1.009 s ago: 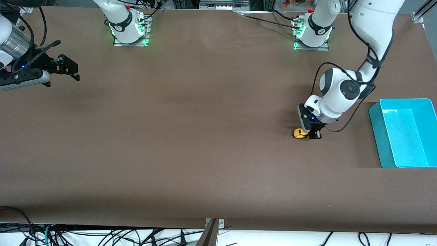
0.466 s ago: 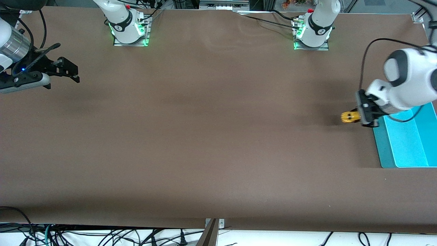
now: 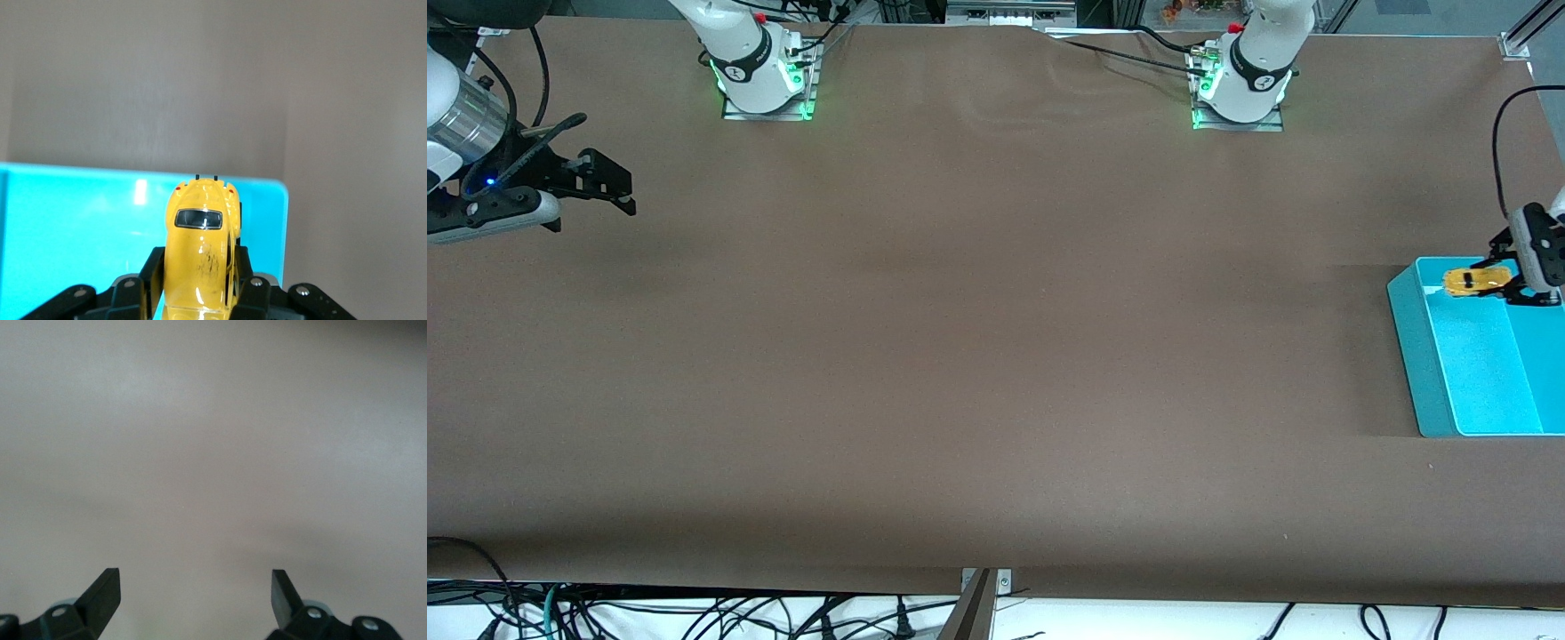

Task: Wind and store yellow beetle car
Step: 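Lower the car into the teal bin and open the left gripper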

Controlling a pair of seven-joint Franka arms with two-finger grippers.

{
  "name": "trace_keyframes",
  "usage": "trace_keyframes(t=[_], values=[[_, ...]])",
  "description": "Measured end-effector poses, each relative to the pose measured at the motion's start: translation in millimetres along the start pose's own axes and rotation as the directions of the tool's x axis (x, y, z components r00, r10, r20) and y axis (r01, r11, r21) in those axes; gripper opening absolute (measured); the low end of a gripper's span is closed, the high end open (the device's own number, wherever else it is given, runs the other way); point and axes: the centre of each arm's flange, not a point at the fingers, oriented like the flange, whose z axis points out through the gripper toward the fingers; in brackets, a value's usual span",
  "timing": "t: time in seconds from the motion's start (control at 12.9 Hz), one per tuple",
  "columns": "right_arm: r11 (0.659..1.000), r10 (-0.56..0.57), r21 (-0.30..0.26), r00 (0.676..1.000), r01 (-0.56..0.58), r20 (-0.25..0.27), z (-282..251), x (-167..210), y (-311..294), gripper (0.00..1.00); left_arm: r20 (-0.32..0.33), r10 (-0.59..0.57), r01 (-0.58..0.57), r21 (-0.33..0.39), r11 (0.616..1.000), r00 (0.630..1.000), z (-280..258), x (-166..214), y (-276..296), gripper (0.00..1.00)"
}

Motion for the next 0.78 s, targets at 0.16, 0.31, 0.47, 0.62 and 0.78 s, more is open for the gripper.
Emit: trace_keyframes(t=[0.16,0.31,0.47,0.62,0.78], values=[[1.0,0.0,-0.001,1.0,0.0,-0.003,-1,0,0,1.0,-0.031,0.011,-0.012,-0.027,1.0,0.999,33,-33,-4,0.46],[1.0,0.0,-0.004,1.0,0.0,-0.016,-9,1,0,1.0,-0.075,0.004,-0.007,-0.047,0.999,0.997,77,-50,-16,0.46],[1.0,-0.001,-0.004,1.0,0.001,-0.018,-14,1,0,1.0,-0.097,0.0,-0.003,-0.028,1.0,0.995,105,-49,-31,0.46],[1.0,-0.001,-0.004,1.0,0.001,-0.016,-13,1,0,1.0,-0.113,-0.006,0.005,-0.012,1.0,0.994,119,-45,-38,0.46],[1.0,-0.001,-0.003,1.0,0.001,-0.014,-12,1,0,1.0,-0.115,-0.009,0.008,-0.01,1.0,0.993,127,-46,-38,0.46]])
